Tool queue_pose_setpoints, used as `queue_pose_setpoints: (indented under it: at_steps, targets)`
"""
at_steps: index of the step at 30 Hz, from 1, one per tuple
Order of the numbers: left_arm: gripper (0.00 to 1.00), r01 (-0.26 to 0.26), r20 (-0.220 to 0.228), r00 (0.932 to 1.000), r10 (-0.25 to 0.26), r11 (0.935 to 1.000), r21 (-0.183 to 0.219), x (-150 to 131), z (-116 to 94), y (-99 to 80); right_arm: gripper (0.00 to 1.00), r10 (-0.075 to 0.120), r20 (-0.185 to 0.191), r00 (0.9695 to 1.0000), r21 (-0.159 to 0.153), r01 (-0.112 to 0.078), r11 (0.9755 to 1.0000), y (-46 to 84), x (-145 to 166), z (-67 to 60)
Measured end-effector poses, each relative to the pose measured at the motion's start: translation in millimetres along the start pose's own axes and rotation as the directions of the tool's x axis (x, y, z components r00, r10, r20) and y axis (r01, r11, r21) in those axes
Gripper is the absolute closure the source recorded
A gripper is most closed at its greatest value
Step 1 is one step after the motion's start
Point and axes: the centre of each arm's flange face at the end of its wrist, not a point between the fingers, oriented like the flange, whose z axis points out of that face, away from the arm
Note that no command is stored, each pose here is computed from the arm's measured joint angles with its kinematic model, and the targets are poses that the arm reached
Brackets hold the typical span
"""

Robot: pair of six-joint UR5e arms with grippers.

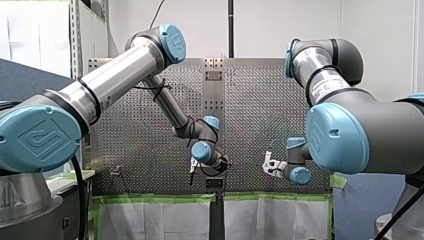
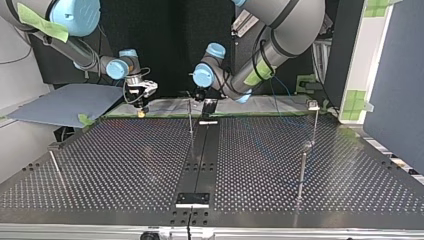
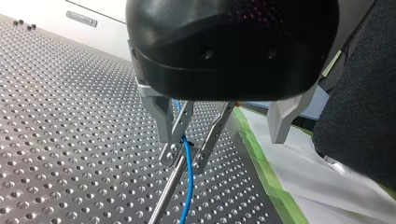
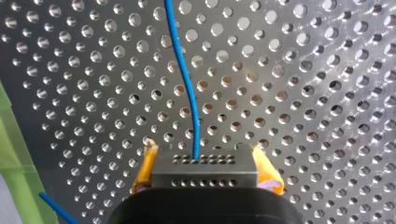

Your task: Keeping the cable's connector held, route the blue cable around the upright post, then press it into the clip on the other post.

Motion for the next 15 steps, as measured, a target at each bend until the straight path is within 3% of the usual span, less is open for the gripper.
queue_pose_setpoints:
  at_steps: [15]
  targets:
    - [0.00, -0.005, 0.001, 1.0000, 0.005, 0.9999, -0.012, -0.2, -2.0, -3.1, 1.00, 0.002, 0.003, 1.0000, 0.004, -0.003, 1.0000, -0.1, -2.2, -0.4]
